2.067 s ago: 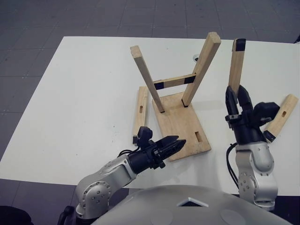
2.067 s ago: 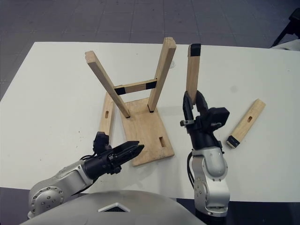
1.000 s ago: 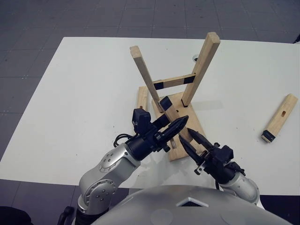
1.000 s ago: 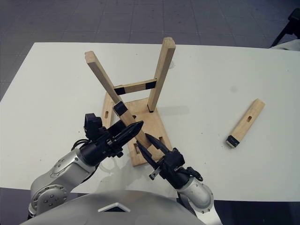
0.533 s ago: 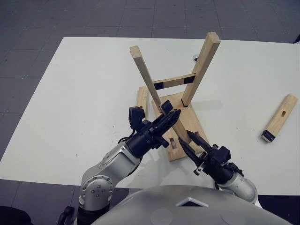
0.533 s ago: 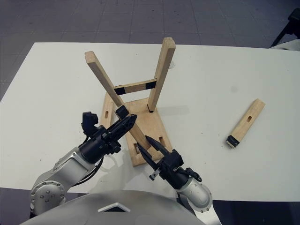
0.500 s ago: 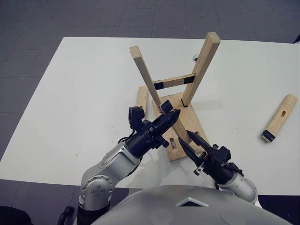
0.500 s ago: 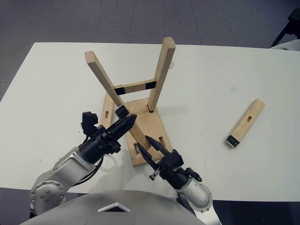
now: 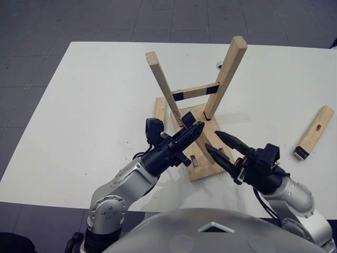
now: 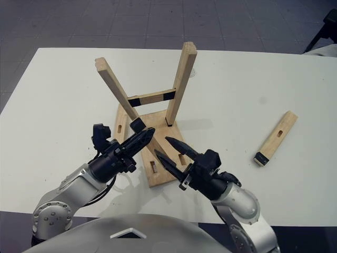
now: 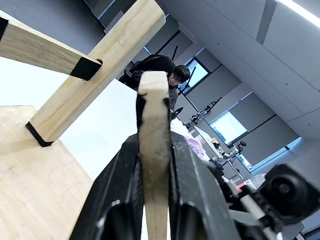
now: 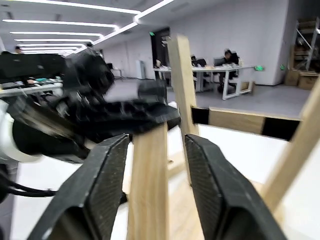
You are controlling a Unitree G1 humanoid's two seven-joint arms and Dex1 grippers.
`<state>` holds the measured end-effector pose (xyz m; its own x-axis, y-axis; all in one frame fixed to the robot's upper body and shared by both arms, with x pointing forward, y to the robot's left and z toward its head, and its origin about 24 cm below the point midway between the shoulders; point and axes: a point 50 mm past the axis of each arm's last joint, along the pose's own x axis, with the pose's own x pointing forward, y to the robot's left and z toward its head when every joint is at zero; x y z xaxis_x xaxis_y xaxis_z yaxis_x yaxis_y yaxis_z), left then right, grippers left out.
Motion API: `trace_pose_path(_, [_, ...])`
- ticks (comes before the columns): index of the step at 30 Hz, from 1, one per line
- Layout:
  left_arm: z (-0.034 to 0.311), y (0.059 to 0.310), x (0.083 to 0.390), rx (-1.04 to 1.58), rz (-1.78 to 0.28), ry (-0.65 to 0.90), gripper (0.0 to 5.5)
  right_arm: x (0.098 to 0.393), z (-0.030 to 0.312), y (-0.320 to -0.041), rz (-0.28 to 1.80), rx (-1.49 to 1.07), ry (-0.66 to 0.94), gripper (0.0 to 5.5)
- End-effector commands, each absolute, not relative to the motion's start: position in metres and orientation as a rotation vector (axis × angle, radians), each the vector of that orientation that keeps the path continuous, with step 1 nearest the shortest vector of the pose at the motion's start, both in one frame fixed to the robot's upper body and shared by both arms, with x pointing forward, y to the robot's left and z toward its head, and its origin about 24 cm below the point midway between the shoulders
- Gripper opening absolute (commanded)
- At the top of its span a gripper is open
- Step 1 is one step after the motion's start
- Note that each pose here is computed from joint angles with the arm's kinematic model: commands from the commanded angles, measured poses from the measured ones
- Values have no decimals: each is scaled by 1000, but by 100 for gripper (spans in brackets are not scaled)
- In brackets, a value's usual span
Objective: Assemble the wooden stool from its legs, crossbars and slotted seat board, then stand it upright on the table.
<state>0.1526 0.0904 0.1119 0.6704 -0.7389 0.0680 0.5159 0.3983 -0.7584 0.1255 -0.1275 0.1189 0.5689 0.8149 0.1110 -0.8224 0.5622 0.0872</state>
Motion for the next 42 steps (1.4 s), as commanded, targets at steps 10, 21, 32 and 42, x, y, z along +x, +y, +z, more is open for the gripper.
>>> trace_pose_path(10, [118,89,134,-618,-1170,270,43,144,125,-151,1259,-12,209,437])
trace_pose_path(21, [108,107,126,-253,-1561,182,42,146,167,-166,1459,143,315,460])
trace_pose_path(32, [106,103,125,-251,-1558,159,42,148,166,-149,1488,193,353,460])
trace_pose_path(42, [107,99,126,-245,-1576,171,42,151,161,-131,1519,186,341,430])
